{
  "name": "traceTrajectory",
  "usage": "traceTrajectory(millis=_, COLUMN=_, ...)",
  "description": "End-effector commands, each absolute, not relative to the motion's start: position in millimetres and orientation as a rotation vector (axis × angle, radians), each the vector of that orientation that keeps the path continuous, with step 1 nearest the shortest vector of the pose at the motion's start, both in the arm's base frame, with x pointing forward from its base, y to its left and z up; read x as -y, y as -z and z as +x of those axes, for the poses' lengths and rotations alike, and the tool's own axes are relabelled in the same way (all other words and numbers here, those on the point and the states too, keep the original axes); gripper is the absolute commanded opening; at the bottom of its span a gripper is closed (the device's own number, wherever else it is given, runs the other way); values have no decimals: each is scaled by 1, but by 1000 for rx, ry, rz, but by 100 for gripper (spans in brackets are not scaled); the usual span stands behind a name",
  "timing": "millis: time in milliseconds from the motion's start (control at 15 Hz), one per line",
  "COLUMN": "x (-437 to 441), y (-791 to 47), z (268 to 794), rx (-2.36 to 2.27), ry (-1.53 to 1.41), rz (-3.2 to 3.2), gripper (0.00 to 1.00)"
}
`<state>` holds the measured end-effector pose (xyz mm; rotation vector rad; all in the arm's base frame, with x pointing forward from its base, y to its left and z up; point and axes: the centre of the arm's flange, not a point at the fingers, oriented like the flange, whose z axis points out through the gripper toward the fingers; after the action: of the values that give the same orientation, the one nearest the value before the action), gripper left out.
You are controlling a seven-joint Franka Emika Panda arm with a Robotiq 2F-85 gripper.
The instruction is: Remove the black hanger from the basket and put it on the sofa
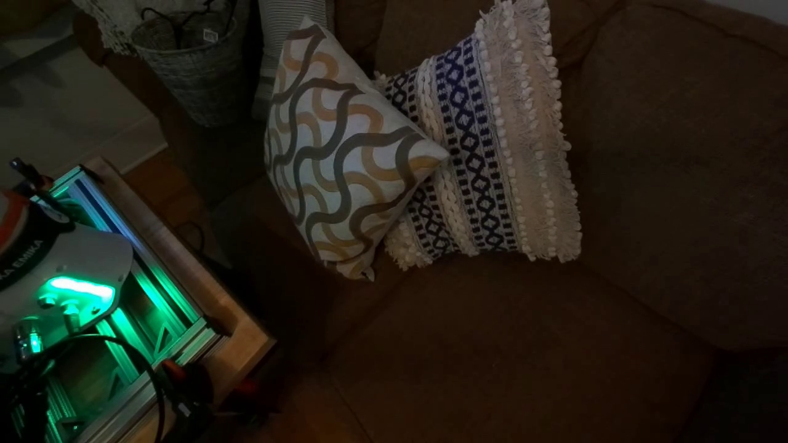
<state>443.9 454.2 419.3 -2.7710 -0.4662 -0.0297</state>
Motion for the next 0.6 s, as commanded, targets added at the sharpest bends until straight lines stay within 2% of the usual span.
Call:
traceTrajectory(millis=0, x=-508, y=-374, z=444, rx=357, ry=-92, rz=-2770, gripper=100)
traceTrajectory(millis=267, x=-569, y=-311, z=437, rx=104, ry=-160, rz=-2818, gripper=100)
traceTrajectory(millis=533, x=-612, y=-234, z=458, rx=-175, ry=-193, rz=-2949, gripper=100)
